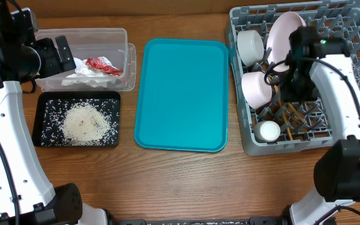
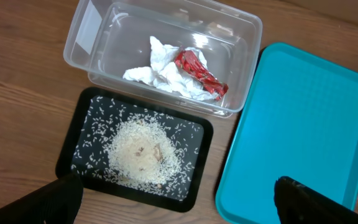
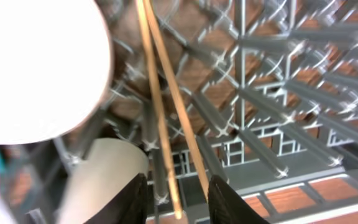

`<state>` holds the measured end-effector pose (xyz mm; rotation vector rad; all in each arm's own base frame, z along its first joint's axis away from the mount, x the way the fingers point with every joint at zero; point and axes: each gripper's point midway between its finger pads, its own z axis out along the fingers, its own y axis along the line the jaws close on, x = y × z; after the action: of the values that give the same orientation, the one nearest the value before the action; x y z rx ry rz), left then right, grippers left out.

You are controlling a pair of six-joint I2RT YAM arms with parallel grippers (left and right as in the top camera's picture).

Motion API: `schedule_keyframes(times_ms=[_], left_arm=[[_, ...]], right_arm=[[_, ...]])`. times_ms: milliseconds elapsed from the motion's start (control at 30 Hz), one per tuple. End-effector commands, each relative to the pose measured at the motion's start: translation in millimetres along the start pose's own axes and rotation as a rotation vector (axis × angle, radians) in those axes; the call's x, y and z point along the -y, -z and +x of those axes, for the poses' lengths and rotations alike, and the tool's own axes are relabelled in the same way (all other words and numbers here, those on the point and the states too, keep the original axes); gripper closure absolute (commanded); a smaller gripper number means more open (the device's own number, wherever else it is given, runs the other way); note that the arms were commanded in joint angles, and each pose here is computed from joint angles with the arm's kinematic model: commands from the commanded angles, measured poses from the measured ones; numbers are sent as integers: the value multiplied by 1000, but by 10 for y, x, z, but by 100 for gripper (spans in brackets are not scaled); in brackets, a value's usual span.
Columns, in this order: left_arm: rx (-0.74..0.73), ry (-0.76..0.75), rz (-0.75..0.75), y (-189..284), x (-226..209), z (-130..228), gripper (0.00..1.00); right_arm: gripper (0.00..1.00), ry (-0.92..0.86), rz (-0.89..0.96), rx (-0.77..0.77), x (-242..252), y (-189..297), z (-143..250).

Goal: Sort waste into correct bins and load items into the dishwasher
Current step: 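Lower the chopstick into the rack and release it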

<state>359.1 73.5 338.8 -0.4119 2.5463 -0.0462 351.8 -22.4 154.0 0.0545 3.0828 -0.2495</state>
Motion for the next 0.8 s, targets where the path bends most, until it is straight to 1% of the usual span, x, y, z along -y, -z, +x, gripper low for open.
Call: schedule_keyframes(times_ms=[0, 67, 100, 133, 167, 267, 333, 467, 533, 633, 767], left_arm=[[-1, -1, -5, -25, -8, -13, 0], [-1, -1, -5, -25, -8, -13, 0], [-1, -2, -5, -25, -8, -13, 0], [-1, -1, -5, -25, -8, -13, 0], [-1, -1, -5, -25, -8, -13, 0], [-1, -1, -6, -25, -8, -13, 0], [-1, -1, -5, -25, -8, -13, 0], [-1, -1, -5, -25, -8, -13, 0], [-1, -1, -6, -25, -8, -13, 0], [-1, -1, -5, -25, -8, -13, 0], [-1, -1, -5, -25, -8, -13, 0]], right_arm=[[64, -1, -48, 136, -77, 471, -206], [60, 16, -88, 190, -168, 735, -257], [55, 24, -122, 215, -235, 862, -271], [20, 37, -163, 237, -324, 983, -277], [0, 53, -208, 262, -423, 1126, -269], [0, 105, -278, 341, -641, 1471, -217], [0, 134, -291, 399, -724, 1659, -164], [0, 176, -324, 523, -820, 2084, 64], [0, 153, -353, 583, -831, 2299, 193], [0, 133, -383, 639, -808, 2512, 381], [0, 133, -390, 673, -748, 2628, 527]])
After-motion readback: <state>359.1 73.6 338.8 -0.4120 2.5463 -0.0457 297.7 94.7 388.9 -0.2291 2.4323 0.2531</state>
